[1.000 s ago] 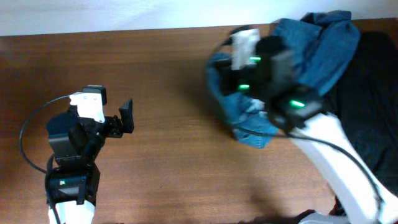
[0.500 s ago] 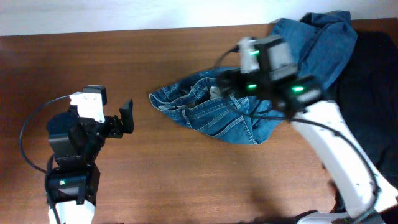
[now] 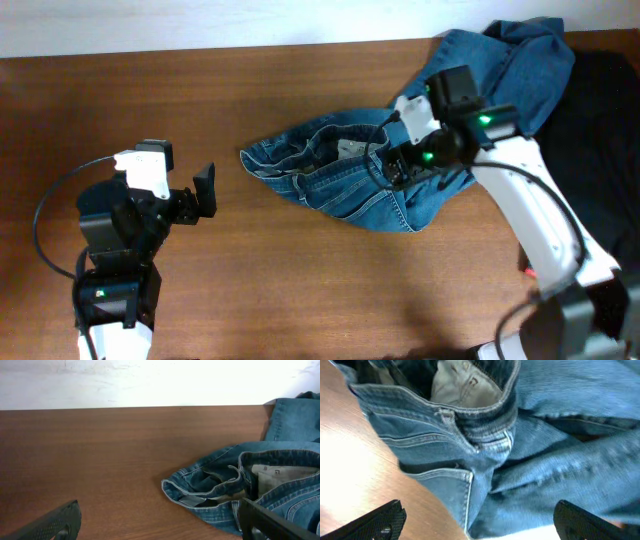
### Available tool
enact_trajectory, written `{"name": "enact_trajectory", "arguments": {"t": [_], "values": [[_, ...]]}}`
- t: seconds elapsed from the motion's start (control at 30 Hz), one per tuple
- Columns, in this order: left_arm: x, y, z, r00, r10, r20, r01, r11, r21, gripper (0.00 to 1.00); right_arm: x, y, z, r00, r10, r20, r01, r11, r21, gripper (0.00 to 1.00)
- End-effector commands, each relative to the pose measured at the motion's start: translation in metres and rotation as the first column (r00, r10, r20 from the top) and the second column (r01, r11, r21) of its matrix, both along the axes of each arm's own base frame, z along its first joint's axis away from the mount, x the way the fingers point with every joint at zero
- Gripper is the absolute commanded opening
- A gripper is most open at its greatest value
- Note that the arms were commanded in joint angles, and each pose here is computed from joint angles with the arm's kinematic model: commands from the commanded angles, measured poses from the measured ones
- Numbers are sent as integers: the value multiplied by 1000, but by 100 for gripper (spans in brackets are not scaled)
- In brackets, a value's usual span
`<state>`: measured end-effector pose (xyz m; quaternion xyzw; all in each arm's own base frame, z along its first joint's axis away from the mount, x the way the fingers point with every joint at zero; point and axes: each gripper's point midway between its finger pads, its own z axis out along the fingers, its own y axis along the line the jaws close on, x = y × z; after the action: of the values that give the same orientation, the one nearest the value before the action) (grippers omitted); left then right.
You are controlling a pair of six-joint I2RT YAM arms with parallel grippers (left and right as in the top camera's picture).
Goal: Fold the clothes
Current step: 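Lift the jeans with the right gripper and drag them toward the table center, then reach the left gripper to the jeans waistband and grasp it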
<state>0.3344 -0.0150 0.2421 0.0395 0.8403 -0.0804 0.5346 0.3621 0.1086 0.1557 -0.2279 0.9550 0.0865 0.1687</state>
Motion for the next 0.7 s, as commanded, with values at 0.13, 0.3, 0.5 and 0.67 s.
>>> {"name": "enact_trajectory", "arguments": {"t": [0.13, 0.3, 0.5, 0.67], "values": [[2, -1, 8, 1000, -6, 13, 6, 1000, -11, 99, 12, 11, -48, 988, 145, -58, -146, 989, -17, 99], [2, -1, 8, 1000, -6, 13, 6, 1000, -11, 99, 24, 29, -66, 983, 172, -57, -168, 983, 70, 99], [2, -1, 8, 1000, -6, 13, 6, 1000, -11, 99, 25, 45, -70, 977, 204, -55, -195, 972, 130, 67], [2, -1, 8, 1000, -6, 13, 6, 1000, -11, 99, 6, 73, -53, 961, 267, -75, -247, 946, 208, 4]]}}
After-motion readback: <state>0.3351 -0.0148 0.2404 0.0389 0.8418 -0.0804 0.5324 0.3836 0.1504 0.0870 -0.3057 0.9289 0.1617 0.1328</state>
